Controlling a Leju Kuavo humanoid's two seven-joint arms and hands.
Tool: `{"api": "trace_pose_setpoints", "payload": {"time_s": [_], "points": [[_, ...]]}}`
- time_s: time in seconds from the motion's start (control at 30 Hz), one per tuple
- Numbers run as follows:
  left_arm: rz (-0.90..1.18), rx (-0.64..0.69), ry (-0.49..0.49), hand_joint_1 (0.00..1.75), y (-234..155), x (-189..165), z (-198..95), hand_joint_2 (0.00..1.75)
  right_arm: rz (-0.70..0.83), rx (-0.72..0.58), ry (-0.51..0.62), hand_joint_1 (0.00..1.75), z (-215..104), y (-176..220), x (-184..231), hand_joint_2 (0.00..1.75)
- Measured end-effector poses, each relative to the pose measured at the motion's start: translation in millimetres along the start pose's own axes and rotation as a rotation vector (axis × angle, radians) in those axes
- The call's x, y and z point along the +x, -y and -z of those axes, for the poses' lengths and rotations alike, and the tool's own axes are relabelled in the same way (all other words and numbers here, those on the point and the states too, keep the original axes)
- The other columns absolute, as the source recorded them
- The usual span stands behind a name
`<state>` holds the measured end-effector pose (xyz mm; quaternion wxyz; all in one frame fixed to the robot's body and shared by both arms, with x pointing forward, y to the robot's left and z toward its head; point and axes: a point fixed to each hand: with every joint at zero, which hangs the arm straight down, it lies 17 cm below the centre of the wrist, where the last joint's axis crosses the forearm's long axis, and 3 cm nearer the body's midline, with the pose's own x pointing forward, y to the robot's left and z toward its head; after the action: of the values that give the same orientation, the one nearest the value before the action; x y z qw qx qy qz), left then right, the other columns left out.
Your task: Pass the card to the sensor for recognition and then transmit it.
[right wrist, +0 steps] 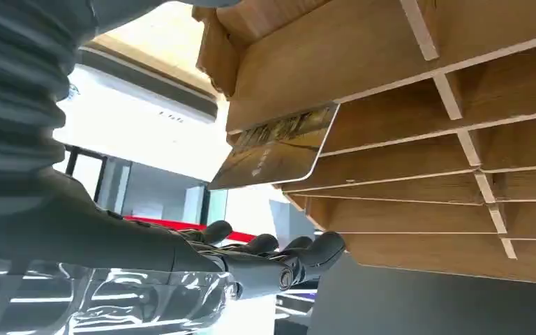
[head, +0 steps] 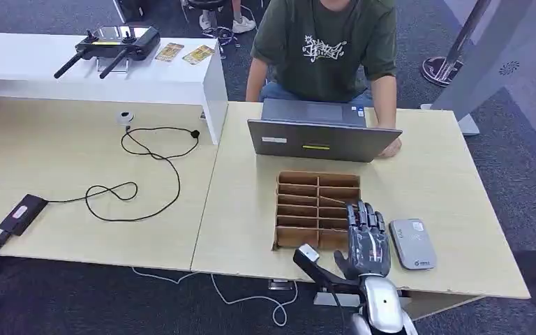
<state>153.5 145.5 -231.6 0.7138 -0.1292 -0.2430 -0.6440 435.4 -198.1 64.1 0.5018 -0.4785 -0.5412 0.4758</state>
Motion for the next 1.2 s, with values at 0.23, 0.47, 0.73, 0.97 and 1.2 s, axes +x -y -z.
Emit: {"api": "trace_pose_setpoints", "payload": {"time_s": [0.23,0.47,0.73,0.97,1.2], "points": [[-0.001,0.0,0.003,0.0,0.1,0.6,0.0,0.0,0.0,-0.002,0.0,1.73,0.1,0.3,-0.4,1.75],[-0.003,0.001,0.006,0.0,0.0,1.1,0.1,0.0,0.001,-0.003,0.005,1.55,0.3,0.6,-0.8,1.75],[-0.004,0.002,0.007,0.0,-0.2,1.2,0.0,0.0,0.003,-0.022,0.004,1.45,4.6,7.3,-0.9,1.75],[-0.005,0.002,0.008,0.0,0.0,1.2,0.0,0.0,0.003,-0.024,0.007,1.34,4.9,7.9,-0.4,1.75],[-0.005,0.002,0.009,0.0,-0.1,1.1,-0.2,0.0,0.003,-0.025,0.007,1.33,5.1,8.2,-0.4,1.75]]}}
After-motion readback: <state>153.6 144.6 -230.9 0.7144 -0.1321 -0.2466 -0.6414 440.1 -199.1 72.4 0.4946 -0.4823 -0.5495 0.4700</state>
